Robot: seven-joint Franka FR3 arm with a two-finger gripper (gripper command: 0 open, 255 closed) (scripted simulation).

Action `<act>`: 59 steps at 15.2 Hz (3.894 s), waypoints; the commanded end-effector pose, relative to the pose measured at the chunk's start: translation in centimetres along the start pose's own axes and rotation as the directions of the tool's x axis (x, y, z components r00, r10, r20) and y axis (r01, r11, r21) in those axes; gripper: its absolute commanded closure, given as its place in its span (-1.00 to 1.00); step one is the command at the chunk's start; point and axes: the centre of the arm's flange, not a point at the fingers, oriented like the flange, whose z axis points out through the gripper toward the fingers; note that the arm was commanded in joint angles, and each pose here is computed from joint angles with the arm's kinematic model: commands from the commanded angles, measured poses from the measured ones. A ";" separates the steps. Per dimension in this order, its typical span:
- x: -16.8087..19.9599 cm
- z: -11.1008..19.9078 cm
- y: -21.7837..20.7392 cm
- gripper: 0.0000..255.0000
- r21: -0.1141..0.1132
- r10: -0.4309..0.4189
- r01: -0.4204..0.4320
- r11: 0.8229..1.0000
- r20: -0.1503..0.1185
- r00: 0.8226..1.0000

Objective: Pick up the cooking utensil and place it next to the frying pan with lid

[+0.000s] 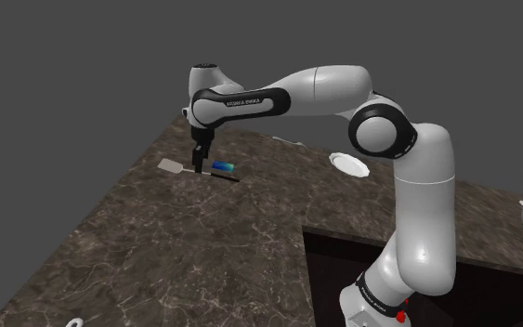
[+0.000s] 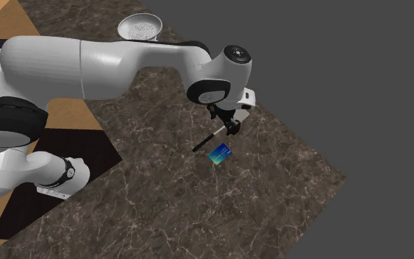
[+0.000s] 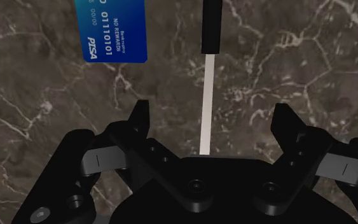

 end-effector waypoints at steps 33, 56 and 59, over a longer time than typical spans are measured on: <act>-0.3 -3.4 -0.1 1.00 0.000 -0.001 0.001 1.000 0.000 1.000; -5.8 -8.7 -15.1 1.00 0.000 -0.001 0.001 1.000 0.000 1.000; -7.1 -8.6 -18.8 1.00 0.000 -0.001 0.001 1.000 0.000 1.000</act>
